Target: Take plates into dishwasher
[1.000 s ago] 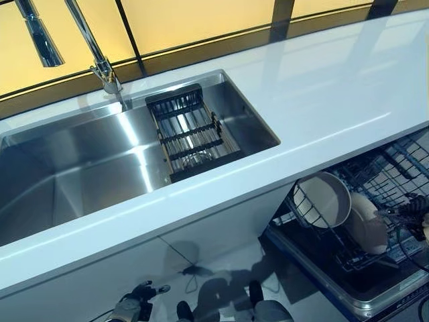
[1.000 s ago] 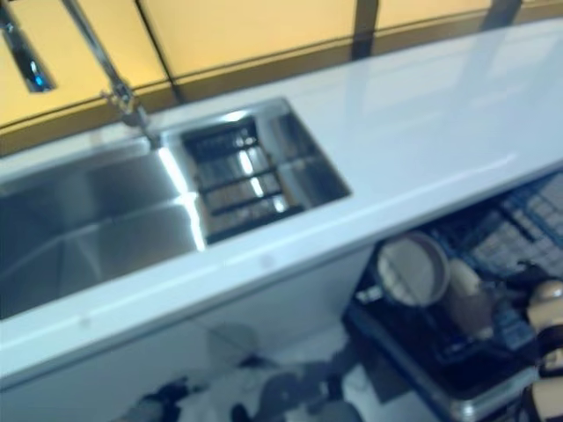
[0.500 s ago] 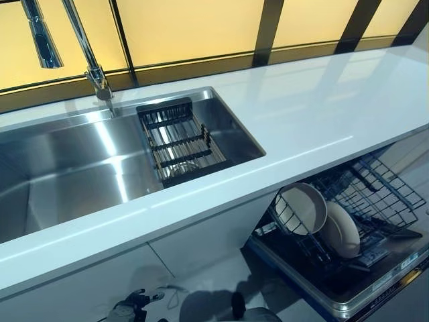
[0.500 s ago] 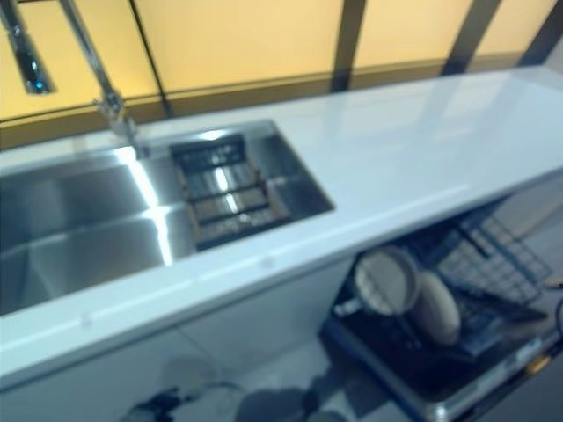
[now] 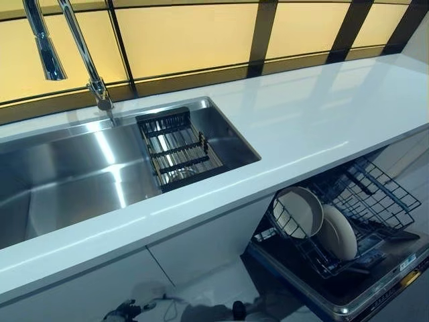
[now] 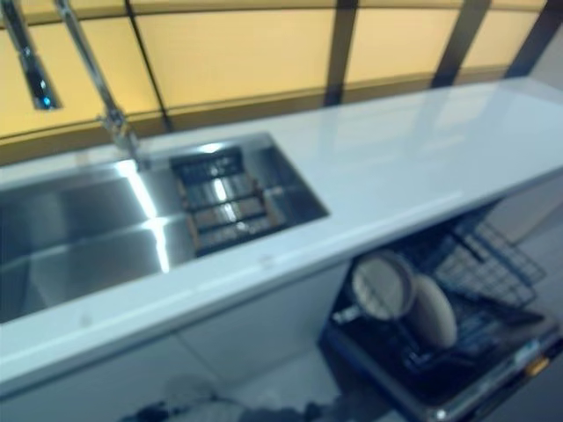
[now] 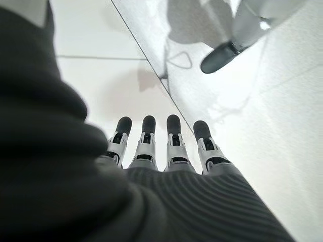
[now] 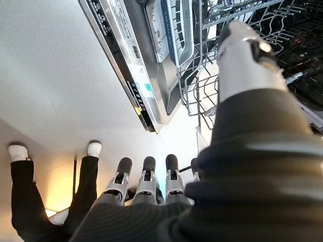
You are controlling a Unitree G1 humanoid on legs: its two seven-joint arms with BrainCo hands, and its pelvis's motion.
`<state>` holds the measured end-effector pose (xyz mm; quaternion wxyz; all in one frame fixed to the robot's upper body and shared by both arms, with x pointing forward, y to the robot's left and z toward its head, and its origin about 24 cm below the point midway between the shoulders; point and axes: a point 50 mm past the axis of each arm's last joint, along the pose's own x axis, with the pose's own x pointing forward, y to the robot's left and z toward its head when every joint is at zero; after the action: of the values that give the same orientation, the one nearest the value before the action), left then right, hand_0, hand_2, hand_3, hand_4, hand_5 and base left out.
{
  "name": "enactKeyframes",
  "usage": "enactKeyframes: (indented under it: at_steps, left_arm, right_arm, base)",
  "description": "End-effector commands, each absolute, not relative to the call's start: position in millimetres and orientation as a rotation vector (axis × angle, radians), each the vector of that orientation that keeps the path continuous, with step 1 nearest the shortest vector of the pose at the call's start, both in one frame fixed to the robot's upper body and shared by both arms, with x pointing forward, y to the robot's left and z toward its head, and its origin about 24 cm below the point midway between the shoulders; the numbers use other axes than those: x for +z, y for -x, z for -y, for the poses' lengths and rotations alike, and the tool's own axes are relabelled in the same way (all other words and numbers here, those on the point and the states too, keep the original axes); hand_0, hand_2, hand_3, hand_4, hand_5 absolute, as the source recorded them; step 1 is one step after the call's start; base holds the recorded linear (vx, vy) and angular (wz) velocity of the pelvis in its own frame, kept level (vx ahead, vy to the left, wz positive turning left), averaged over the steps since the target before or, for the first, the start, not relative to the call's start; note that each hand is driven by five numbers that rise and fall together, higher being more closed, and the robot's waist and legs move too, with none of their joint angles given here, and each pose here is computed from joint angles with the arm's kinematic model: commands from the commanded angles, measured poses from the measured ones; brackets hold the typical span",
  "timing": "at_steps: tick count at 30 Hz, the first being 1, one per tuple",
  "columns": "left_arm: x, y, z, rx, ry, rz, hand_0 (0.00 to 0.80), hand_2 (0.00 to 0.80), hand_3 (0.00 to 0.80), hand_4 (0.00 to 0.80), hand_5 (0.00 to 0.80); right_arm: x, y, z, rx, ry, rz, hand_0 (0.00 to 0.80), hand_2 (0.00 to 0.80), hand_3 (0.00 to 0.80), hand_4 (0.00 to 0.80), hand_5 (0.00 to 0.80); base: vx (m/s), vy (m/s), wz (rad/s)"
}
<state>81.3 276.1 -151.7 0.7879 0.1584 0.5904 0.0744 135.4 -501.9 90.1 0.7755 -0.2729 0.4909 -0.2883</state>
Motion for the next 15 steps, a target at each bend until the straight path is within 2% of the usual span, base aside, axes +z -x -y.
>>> enactKeyframes:
  at_steps: [1,3,10,15]
  left_arm:
    - [-128,-124,-306,0.247,-0.414,-1.134,0.000,0.000,0.000,0.000,0.000]
    - [-125,-144,-297,0.226,-0.381,-1.062,0.000,0.000,0.000,0.000,0.000]
    - [-126,-174,-261,0.178,-0.269,-0.997,0.000,0.000,0.000,0.000,0.000]
    - [-114,-189,-278,0.208,-0.371,-1.010,0.000,0.000,0.000,0.000,0.000]
  right_arm:
    - [92,-139,504,-0.706,0.523,-0.992,0.000,0.000,0.000,0.000,0.000]
    - [96,-140,507,-0.730,0.518,-0.978,0.000,0.000,0.000,0.000,0.000]
    - [93,-134,508,-0.713,0.539,-1.006,0.000,0.000,0.000,0.000,0.000]
    - [67,-127,500,-0.756,0.435,-1.015,0.000,0.000,0.000,0.000,0.000]
  base:
    - [-0.389,-0.145,0.36]
    - [-0.355,-0.049,0.39]
    - [-0.322,0.060,0.17]
    - [-0.432,0.012,0.50]
